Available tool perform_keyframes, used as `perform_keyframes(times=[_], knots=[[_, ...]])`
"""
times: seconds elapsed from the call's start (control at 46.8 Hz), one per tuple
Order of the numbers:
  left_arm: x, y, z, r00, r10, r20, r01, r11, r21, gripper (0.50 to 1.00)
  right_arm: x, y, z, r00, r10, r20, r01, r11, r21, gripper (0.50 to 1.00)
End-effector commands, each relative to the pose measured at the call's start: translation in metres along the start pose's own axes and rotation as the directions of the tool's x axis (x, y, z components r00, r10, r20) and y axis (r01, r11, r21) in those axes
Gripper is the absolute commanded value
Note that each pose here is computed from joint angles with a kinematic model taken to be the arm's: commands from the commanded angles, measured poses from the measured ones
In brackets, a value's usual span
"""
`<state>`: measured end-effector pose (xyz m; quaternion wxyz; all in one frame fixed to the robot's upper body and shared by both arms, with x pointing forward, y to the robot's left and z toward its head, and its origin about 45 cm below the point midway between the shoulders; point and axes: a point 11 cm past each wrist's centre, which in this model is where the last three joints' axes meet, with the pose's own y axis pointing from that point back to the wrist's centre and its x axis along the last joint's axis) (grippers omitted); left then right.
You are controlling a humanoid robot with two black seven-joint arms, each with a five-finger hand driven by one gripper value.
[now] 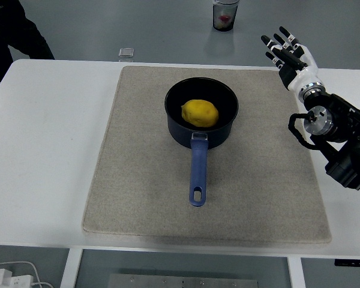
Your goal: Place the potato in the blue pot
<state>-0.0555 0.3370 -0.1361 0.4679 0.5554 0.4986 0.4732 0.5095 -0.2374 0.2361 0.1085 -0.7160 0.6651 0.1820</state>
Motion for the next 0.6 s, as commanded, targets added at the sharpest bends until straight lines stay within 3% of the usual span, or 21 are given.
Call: perform_keyframes(times=[0.0,0.171,0.577], knots=[[-0.001,0.0,0.0,1.0,-0.002,0.0,0.002,1.0,0.0,0.996,0.007,0.001,0.0,1.0,0.011,0.001,-0.011,1.0,-0.001,0.921],[-0.001,0.0,0.0,1.0,-0.002,0.0,0.002,1.0,0.0,0.996,0.019,0.001,0.003,1.0,0.014,0.01,-0.014,1.0,-0.01,0.921],[0.0,0.0,-0.001,1.0,0.0,0.0,0.0,1.0,0.001,0.996,0.025,0.002,0.003,0.999,0.029,0.029,-0.028,1.0,-0.011,0.921]])
